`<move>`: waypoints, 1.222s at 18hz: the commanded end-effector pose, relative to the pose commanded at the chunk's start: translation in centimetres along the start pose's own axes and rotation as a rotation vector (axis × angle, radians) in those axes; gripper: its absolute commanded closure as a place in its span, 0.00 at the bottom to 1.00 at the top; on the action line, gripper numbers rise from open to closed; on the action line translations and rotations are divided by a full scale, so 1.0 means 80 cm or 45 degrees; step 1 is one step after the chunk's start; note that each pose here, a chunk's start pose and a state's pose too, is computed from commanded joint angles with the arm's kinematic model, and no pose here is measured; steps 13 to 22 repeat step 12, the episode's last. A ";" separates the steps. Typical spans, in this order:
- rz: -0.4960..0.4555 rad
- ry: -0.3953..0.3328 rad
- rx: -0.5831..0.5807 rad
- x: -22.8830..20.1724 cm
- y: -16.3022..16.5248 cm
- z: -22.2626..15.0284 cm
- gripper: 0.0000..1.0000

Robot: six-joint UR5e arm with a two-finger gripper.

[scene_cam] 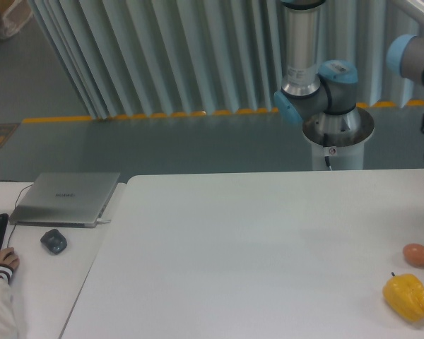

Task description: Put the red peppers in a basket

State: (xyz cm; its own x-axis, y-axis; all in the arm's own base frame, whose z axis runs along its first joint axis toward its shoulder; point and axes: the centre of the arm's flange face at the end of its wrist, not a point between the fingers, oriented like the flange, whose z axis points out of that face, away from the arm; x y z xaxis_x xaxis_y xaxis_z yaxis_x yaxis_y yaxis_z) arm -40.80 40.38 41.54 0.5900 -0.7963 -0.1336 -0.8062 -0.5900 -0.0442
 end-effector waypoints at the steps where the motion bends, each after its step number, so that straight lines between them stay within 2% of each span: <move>1: 0.000 0.007 -0.020 0.000 0.001 -0.001 0.00; 3: 0.054 0.067 -0.124 -0.004 -0.016 0.009 0.00; 6: 0.073 0.101 -0.139 -0.015 -0.028 0.028 0.00; 22: 0.050 0.100 -0.138 -0.018 -0.028 0.030 0.00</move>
